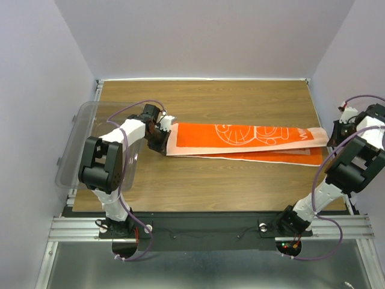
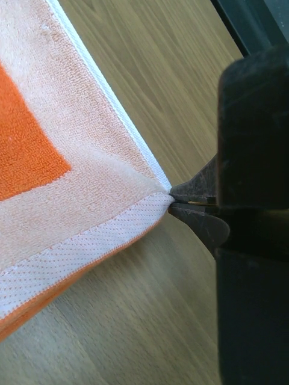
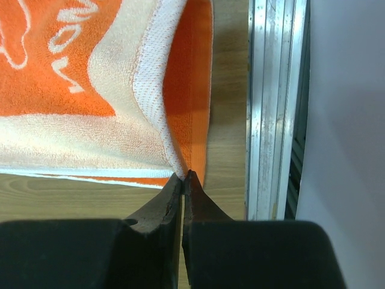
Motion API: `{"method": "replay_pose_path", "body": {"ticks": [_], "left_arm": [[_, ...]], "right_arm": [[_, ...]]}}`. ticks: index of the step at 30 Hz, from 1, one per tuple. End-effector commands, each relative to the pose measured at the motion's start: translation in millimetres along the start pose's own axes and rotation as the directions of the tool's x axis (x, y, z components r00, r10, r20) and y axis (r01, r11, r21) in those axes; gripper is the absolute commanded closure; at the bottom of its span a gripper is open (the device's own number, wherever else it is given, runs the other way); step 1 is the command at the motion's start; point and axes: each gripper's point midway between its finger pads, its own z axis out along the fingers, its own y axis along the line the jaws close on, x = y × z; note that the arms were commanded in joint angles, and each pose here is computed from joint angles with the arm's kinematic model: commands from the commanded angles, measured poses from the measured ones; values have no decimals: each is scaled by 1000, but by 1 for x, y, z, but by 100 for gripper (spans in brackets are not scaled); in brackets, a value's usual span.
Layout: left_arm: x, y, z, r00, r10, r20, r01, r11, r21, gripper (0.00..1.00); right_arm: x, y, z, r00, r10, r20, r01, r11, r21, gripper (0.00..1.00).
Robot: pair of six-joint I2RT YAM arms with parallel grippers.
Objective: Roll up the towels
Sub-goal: Fold the towel
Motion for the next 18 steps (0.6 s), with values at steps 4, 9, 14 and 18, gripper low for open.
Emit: {"method": "replay_pose_path", "body": {"ticks": [4,9,14,18], "left_arm": [[-12,5,9,1000,-27,13,27,1000,-5,100],[-6,11,21,999,-41,-6,41,999,-20,100],[-5,13,21,999,-39,-10,39,999,-25,100],[-11,13,14,1000,-27,6,27,999,-38,100]], "right_arm": [[7,-15,6,999,-38,1,38,998,58,99],[13,-18,13,999,-48,-12,49,997,67,100],[25,-17,23,998,-47,-40,50,997,56,99],[35,-15,25,996,-62,-58,65,996,57,100]]}}
